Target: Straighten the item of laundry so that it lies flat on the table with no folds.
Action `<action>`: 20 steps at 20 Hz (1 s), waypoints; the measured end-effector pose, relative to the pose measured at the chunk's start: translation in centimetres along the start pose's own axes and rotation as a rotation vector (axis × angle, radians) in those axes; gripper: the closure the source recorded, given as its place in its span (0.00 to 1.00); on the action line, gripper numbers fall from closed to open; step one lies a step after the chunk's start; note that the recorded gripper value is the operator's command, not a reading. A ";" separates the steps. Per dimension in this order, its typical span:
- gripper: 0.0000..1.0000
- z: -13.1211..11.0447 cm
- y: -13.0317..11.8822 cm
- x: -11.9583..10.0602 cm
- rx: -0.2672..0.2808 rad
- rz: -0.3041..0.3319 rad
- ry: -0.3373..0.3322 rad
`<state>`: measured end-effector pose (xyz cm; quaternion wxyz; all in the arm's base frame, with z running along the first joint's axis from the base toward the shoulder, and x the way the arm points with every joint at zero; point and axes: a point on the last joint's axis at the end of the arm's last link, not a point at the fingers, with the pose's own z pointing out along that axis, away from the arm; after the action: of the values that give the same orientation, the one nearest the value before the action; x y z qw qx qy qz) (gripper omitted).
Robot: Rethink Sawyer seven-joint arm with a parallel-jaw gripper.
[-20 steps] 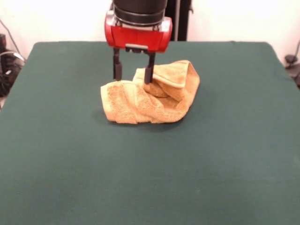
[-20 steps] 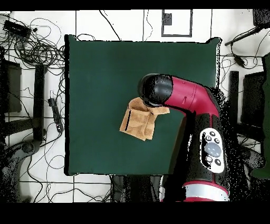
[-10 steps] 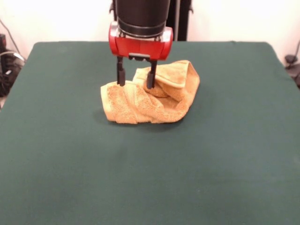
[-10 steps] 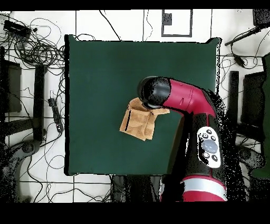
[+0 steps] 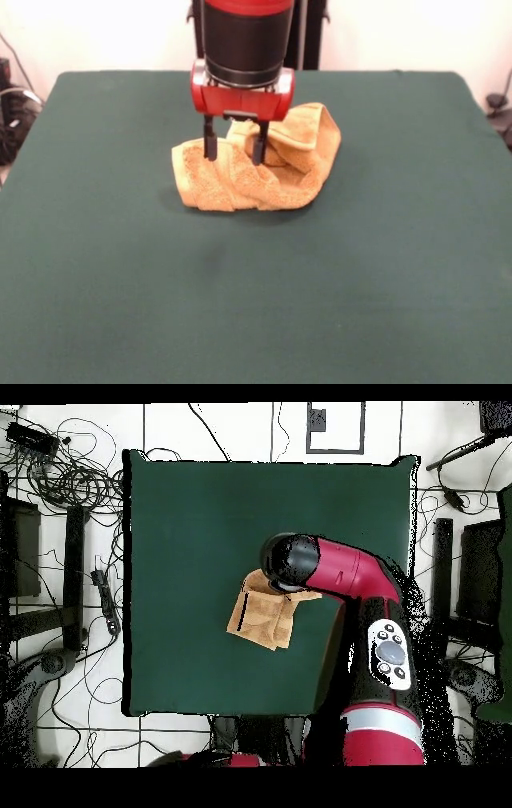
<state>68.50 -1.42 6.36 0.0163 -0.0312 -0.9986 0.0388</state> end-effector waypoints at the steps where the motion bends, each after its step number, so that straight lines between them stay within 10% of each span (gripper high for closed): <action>1: 0.00 0.2 0.0 0.1 0.000 0.000 0.003; 20: 0.00 4.5 0.7 1.9 -0.010 -0.007 0.070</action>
<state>66.47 -0.94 1.86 0.0511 -0.0291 -0.9977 0.0326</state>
